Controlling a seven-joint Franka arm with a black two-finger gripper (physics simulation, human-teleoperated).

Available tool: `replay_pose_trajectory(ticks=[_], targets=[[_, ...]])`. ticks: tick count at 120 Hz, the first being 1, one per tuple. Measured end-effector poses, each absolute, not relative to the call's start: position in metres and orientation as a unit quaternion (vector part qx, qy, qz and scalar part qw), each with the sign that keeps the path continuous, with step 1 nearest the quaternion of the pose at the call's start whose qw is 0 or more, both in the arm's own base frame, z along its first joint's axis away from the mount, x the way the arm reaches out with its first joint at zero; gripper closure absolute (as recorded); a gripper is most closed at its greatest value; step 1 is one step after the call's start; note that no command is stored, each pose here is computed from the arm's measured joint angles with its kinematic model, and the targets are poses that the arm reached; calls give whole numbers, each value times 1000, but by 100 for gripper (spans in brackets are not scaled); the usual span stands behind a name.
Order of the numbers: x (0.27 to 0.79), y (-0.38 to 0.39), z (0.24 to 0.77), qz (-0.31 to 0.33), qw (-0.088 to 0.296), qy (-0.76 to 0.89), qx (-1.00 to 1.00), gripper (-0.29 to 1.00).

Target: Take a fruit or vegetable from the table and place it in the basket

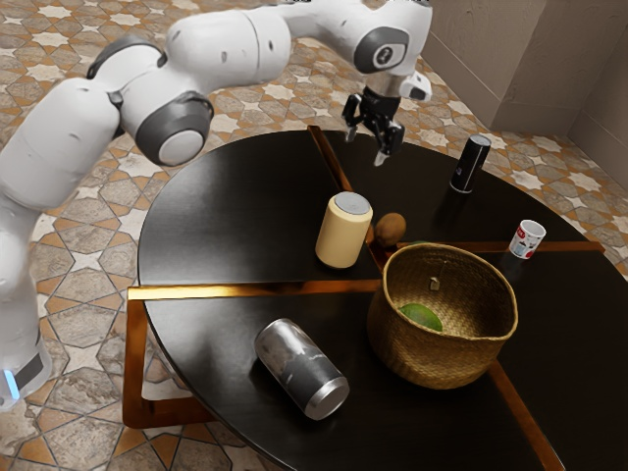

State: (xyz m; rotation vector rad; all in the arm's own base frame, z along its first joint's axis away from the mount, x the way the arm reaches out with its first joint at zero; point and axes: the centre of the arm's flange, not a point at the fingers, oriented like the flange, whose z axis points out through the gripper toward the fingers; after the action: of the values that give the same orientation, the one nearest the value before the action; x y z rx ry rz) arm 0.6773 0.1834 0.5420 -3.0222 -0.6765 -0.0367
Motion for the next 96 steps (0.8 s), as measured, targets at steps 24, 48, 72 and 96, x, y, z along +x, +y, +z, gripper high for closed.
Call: replay_pose_trajectory(ticks=[24,48,72,96], targets=[[686,142,539,-5,12,-189,-982,0],[696,72,540,-3,-4,-137,-991,0],[697,54,541,-1,-2,-127,-992,0],[698,61,538,-1,2,-134,-991,0]])
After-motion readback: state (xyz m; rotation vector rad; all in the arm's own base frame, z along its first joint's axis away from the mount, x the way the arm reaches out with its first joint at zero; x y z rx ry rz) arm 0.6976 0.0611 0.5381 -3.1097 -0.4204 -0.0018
